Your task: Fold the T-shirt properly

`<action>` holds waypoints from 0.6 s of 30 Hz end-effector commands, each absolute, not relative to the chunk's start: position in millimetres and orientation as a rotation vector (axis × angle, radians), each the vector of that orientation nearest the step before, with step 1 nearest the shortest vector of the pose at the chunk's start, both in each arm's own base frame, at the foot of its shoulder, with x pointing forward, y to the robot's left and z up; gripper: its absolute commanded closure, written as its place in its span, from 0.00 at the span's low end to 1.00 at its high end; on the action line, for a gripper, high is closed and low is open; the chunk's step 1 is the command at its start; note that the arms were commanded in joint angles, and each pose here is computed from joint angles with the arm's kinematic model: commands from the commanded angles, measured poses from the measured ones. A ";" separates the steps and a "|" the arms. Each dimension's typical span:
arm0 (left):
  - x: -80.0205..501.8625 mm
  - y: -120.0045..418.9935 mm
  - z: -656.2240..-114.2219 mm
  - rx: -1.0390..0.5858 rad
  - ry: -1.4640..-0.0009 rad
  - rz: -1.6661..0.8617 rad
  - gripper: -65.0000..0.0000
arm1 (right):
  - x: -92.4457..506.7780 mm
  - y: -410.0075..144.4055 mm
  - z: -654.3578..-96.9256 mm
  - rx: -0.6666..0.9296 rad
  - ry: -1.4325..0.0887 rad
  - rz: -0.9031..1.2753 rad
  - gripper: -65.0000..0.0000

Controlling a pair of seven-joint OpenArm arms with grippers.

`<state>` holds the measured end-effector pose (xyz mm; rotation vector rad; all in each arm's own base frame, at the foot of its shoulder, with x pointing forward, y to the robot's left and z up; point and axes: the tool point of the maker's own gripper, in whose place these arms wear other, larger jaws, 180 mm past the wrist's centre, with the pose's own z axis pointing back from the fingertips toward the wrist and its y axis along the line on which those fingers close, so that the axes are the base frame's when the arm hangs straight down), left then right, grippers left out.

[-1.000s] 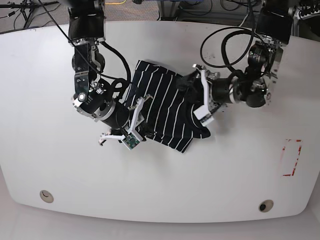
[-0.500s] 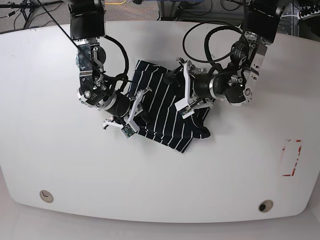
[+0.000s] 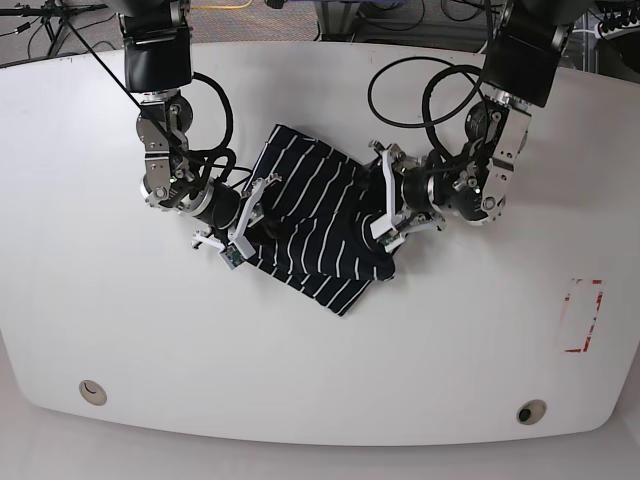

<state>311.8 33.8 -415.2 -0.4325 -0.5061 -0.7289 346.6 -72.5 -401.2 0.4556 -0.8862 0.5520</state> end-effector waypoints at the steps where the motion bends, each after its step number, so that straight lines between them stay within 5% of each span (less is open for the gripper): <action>1: 320.9 57.2 -429.5 -0.323 -0.470 -0.725 0.54 | 346.2 -77.4 -394.4 0.442 -0.904 0.560 0.81; 18: 390.6 57.7 -366.5 -0.251 -0.636 -0.770 0.54 | 289.9 -36.9 -391.4 0.514 -0.898 0.550 0.81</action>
